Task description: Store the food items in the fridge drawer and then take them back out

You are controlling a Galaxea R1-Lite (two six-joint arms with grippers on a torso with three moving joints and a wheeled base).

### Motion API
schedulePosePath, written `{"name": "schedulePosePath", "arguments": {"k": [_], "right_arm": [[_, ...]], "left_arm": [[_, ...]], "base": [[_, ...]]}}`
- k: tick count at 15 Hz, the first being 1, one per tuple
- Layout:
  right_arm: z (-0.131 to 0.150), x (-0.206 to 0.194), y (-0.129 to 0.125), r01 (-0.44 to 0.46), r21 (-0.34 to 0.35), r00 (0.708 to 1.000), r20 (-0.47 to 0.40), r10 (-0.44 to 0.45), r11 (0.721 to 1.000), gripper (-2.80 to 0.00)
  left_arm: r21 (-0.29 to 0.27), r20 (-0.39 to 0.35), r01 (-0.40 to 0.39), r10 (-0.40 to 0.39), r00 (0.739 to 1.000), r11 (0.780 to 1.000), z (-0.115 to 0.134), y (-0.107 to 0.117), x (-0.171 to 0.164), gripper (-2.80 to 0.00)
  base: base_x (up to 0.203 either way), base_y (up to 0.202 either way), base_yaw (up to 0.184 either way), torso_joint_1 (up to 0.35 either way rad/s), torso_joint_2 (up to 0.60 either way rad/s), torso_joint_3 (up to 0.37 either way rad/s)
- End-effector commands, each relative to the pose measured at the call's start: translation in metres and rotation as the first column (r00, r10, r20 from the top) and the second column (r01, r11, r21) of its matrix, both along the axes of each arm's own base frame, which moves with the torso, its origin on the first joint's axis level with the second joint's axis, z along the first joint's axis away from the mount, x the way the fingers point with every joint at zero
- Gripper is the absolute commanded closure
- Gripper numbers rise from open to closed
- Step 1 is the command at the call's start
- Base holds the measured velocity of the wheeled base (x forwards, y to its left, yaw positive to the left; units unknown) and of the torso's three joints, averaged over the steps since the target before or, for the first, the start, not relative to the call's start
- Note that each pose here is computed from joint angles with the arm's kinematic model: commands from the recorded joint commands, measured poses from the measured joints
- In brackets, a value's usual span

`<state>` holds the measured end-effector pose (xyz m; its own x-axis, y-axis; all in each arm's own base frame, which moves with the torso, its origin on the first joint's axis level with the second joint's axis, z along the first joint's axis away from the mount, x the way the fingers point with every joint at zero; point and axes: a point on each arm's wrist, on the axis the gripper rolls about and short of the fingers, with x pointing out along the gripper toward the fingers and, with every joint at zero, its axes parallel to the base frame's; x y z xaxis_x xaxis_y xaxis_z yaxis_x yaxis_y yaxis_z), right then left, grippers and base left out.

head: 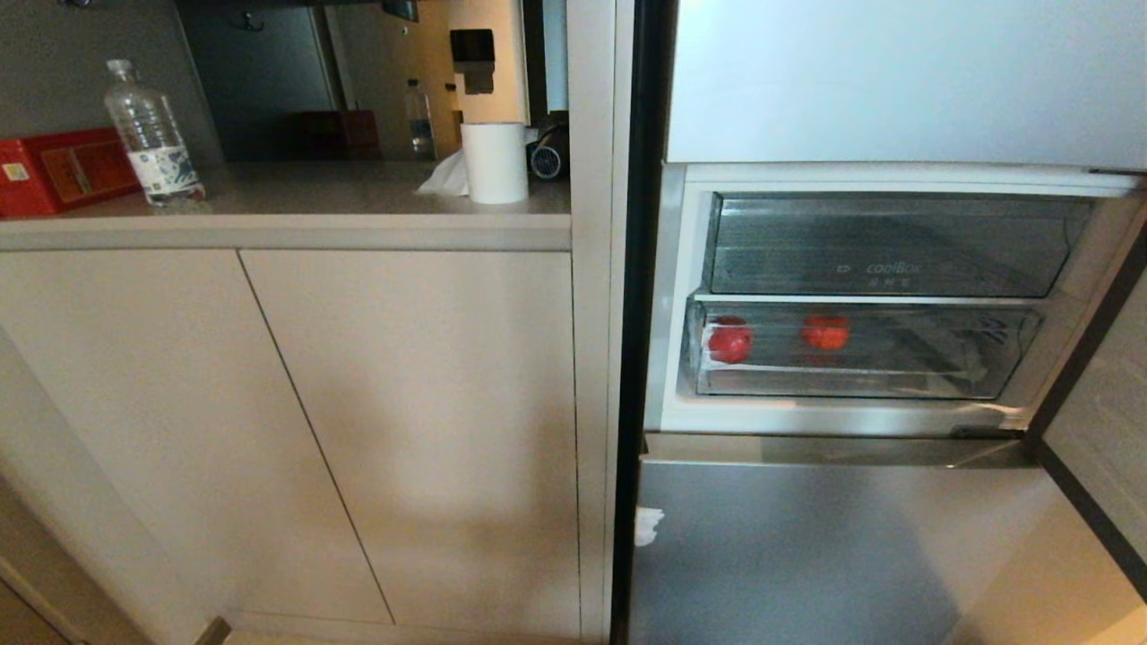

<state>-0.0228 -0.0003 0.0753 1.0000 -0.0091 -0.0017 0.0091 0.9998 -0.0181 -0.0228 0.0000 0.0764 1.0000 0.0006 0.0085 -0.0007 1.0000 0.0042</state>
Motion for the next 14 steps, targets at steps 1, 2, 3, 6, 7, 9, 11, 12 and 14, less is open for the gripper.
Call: {"name": "schedulePosePath", "arguments": {"k": [1, 2, 3, 6, 7, 9, 11, 12, 14], "right_arm": [[0.000, 0.000, 0.000, 0.000, 0.000, 1.000, -0.001, 0.000, 1.000, 0.00], [0.000, 0.000, 0.000, 0.000, 0.000, 1.000, -0.001, 0.000, 1.000, 0.00], [0.000, 0.000, 0.000, 0.000, 0.000, 1.000, -0.001, 0.000, 1.000, 0.00], [0.000, 0.000, 0.000, 0.004, 0.015, 1.000, -0.001, -0.004, 1.000, 0.00], [0.000, 0.000, 0.000, 0.006, 0.030, 1.000, -0.001, -0.006, 1.000, 0.00], [-0.001, 0.000, 0.000, -0.003, -0.031, 1.000, -0.007, 0.002, 1.000, 0.00], [0.013, -0.003, 0.001, -0.033, -0.063, 0.999, 0.040, 0.035, 0.998, 0.00], [0.029, -0.003, 0.001, -0.055, -0.057, 0.997, 0.046, 0.058, 0.997, 0.00], [0.059, 0.010, 0.002, -0.095, -0.015, 0.995, -0.029, 0.095, 0.995, 0.00]], "left_arm": [[0.000, -0.001, -0.001, 0.001, 1.000, 1.000, 0.000, 0.000, 0.000, 0.00], [0.000, -0.002, -0.001, 0.001, 1.000, 1.000, 0.000, 0.000, 0.000, 0.00], [0.000, -0.002, 0.001, -0.001, 1.000, 1.000, 0.000, 0.000, 0.000, 0.00], [-0.001, -0.001, -0.001, 0.001, 1.000, 1.000, 0.000, 0.000, 0.000, 0.00], [-0.001, -0.001, -0.001, 0.001, 1.000, 1.000, 0.000, 0.000, 0.000, 0.00], [-0.001, -0.001, -0.001, 0.001, 1.000, 1.000, 0.000, 0.000, 0.000, 0.00], [0.000, -0.001, -0.001, 0.001, 1.000, 1.000, 0.000, 0.000, 0.000, 0.00], [0.000, -0.002, -0.001, 0.001, 1.000, 1.000, 0.000, 0.000, 0.000, 0.00], [-0.001, -0.002, 0.000, 0.000, 1.000, 1.000, 0.000, 0.000, 0.000, 0.00]], "base": [[0.000, 0.000, 0.000, -0.269, 0.55, 0.279], [0.000, 0.000, 0.000, -0.266, 0.54, 0.276], [0.000, 0.000, 0.000, -0.251, 0.53, 0.271], [0.000, 0.000, 0.000, -0.210, 0.44, 0.226], [0.000, 0.000, 0.000, -0.092, 0.18, 0.101], [0.000, 0.000, 0.000, -0.036, 0.08, 0.041], [0.000, 0.000, 0.000, 0.000, 0.00, 0.000], [0.000, 0.000, 0.000, 0.000, 0.00, 0.000], [0.000, 0.000, 0.000, 0.000, 0.00, 0.000]]}}
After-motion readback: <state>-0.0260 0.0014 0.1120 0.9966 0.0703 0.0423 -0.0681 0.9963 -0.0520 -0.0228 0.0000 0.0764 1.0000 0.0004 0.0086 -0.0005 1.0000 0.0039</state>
